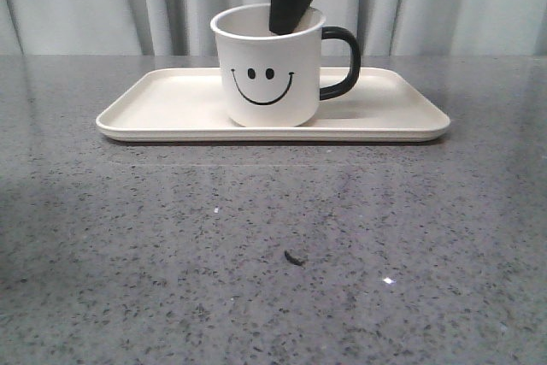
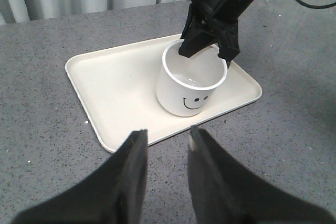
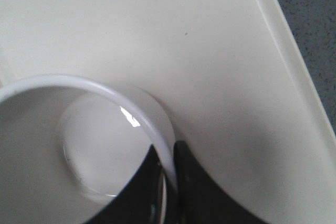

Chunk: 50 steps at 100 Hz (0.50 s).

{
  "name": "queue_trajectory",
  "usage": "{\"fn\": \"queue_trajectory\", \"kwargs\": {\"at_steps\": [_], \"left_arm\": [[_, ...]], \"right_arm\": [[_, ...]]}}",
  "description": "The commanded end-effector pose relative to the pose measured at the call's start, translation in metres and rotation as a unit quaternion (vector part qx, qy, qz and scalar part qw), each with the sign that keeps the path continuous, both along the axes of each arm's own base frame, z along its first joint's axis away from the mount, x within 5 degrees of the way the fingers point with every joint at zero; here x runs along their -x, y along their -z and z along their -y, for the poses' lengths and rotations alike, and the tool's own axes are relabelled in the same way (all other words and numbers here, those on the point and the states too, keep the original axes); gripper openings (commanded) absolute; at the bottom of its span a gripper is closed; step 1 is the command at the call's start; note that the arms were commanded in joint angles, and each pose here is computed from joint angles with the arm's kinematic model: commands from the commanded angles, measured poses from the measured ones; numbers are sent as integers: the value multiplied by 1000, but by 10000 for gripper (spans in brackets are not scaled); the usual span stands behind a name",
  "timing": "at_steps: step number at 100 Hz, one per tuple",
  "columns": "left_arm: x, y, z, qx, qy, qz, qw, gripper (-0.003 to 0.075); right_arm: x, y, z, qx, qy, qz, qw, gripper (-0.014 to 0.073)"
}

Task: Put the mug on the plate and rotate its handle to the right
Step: 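Rotate the mug with the right gripper, swinging the handle away from the left arm, then release the mug rim and lift the right gripper away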

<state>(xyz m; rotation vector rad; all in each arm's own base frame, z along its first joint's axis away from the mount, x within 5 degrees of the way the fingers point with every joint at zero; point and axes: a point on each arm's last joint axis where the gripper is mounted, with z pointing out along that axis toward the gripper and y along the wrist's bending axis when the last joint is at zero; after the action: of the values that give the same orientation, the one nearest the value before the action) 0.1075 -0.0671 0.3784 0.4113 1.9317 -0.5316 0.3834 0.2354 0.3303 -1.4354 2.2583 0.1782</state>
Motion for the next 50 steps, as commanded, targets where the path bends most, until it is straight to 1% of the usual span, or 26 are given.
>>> {"fn": "queue_trajectory", "kwargs": {"at_steps": [1,7,12,17,29,36,43,50], "left_arm": [[0,-14,0,29,-5,38,999,189],[0,-14,0,29,-5,38,999,189],[0,-14,0,29,-5,38,999,189],[0,-14,0,29,-5,38,999,189],[0,-14,0,29,-5,38,999,189],[0,-14,0,29,-5,38,999,189],[0,-14,0,29,-5,38,999,189],[0,-14,0,29,-5,38,999,189]], "right_arm": [[12,-33,7,-18,-9,30,999,-66],[12,-34,7,-21,-8,33,999,-53],[12,-34,7,-21,-8,34,999,-12],[12,-34,7,-21,-8,34,999,55],[11,-35,6,-27,-5,42,999,270],[11,-38,6,-32,0,47,998,353],[11,-39,7,-35,4,48,998,393],[13,-43,7,-40,7,52,998,394]]}}
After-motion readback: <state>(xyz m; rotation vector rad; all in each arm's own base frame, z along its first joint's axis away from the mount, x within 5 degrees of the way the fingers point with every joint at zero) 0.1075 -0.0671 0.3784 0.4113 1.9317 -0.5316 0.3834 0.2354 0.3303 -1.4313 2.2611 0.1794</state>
